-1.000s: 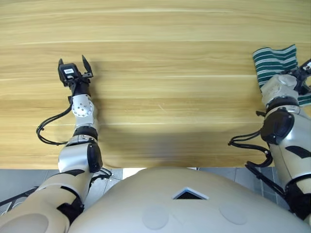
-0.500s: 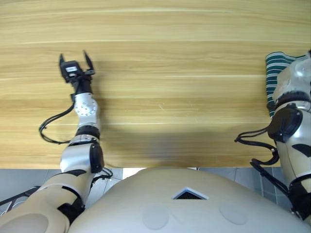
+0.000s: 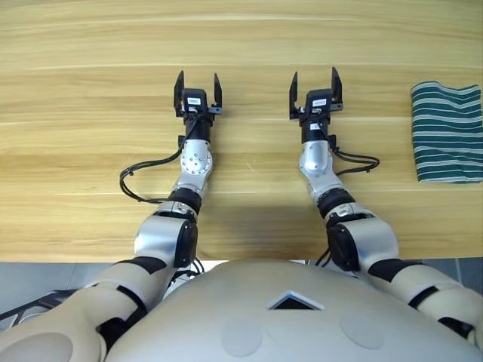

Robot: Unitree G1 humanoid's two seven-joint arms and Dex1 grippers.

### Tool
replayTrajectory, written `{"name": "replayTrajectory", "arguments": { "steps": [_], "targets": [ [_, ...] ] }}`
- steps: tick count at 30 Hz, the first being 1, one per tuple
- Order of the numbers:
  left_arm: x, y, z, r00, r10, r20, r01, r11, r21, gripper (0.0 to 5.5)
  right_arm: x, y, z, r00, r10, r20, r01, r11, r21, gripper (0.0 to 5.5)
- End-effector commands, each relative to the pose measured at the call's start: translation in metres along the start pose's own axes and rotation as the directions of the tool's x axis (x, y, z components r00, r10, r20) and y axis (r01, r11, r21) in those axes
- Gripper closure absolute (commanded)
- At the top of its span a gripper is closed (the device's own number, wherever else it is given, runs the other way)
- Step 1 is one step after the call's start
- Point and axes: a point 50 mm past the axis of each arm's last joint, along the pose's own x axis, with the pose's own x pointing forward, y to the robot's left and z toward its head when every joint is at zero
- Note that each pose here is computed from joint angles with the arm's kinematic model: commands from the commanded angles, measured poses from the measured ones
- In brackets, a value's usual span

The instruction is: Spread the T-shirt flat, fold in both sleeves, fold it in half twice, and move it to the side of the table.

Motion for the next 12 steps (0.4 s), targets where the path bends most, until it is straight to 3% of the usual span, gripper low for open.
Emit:
{"name": "replayTrajectory", "arguments": {
  "steps": [1,4,6,9,12],
  "targets": [
    [-0.031,0.014,-0.029,0.989,0.05,-0.138,-0.055,0.998,-0.031,1.64,-0.033,-0.019,-0.027,0.996,-0.022,-0.09,0.015,0.997,-0.08,1.45],
    [-0.045,0.032,-0.041,0.972,0.135,-0.194,-0.142,0.989,-0.026,1.64,-0.043,-0.024,-0.036,0.99,-0.044,-0.137,0.032,0.996,-0.084,1.45],
    [-0.052,0.029,-0.044,0.971,0.133,-0.197,-0.141,0.99,-0.025,1.64,-0.052,-0.016,-0.04,0.986,-0.009,-0.169,-0.005,0.997,-0.082,1.45],
    [-0.056,0.016,-0.04,0.987,0.053,-0.149,-0.052,0.999,0.01,1.61,-0.062,-0.013,-0.044,0.983,0.0,-0.183,-0.018,0.995,-0.095,1.98],
    [-0.052,0.012,-0.035,0.993,0.038,-0.112,-0.036,0.999,0.017,1.61,-0.061,-0.023,-0.043,0.987,-0.015,-0.162,-0.006,0.992,-0.126,1.98]
  ]
}}
